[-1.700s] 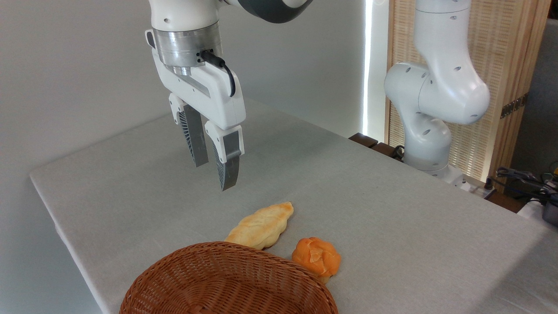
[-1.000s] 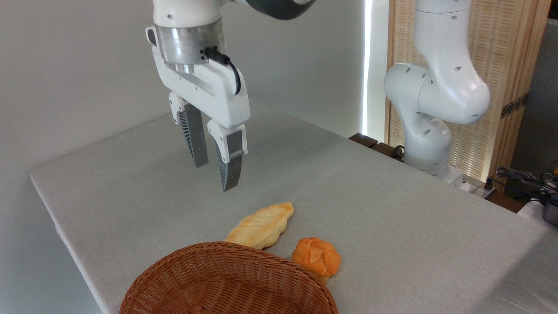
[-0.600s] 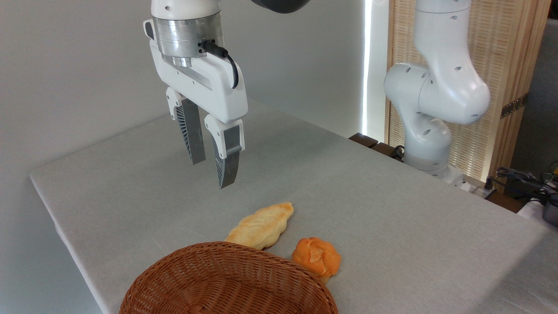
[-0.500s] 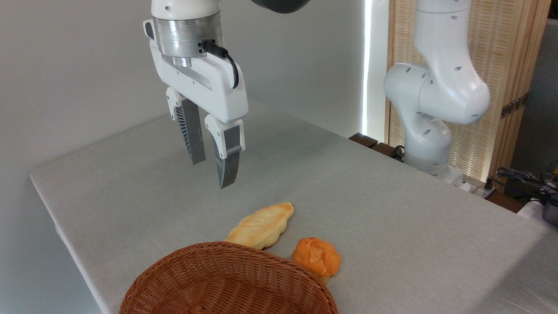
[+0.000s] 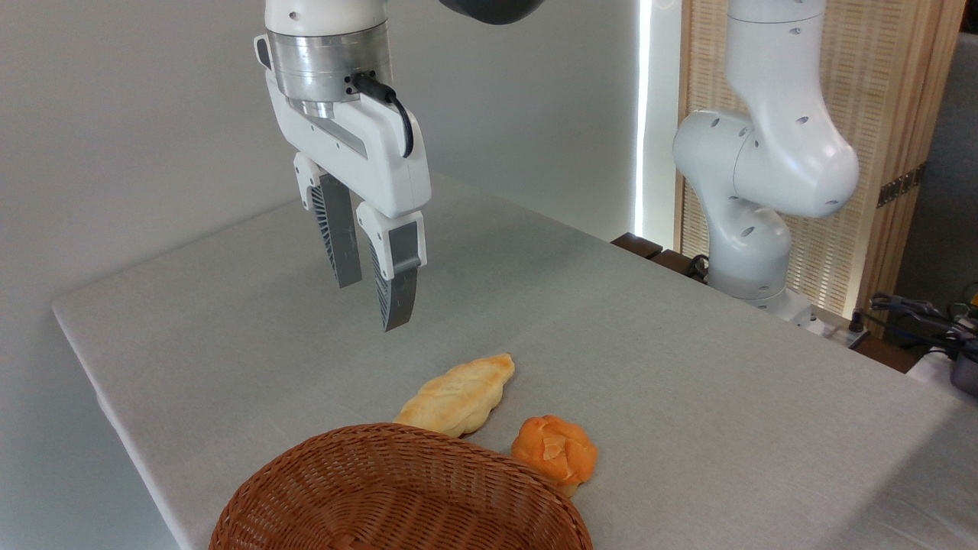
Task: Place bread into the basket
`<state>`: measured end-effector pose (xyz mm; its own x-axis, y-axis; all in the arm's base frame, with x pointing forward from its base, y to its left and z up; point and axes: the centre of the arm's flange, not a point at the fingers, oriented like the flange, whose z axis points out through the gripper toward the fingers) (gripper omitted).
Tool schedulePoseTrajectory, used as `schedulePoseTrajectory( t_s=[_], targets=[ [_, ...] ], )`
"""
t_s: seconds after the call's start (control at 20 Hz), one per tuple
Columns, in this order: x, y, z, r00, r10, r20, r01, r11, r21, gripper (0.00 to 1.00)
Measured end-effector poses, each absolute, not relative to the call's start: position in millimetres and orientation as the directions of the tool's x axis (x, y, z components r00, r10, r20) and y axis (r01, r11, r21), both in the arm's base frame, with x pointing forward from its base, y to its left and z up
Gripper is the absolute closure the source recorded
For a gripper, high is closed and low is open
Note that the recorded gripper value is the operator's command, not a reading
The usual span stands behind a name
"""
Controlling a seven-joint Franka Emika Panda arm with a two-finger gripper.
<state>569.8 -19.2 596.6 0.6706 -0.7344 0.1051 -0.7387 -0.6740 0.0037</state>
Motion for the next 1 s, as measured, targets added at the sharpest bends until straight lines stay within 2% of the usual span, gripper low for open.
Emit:
schedulePoseTrajectory(
  t_s=[0.25, 0.45, 0.6, 0.8, 1.0],
  targets=[
    [570, -19, 596, 0.671, -0.734, 0.103, -0.739, -0.674, 0.006, 0.00],
    [560, -19, 589, 0.672, -0.739, 0.041, -0.740, -0.669, 0.071, 0.00],
    [557, -18, 583, 0.674, -0.739, 0.020, -0.737, -0.670, 0.093, 0.00],
    [553, 4, 555, 0.701, -0.713, -0.013, -0.707, -0.697, 0.120, 0.00],
    [531, 34, 510, 0.686, -0.726, -0.054, -0.722, -0.688, 0.072, 0.00]
  ],
)
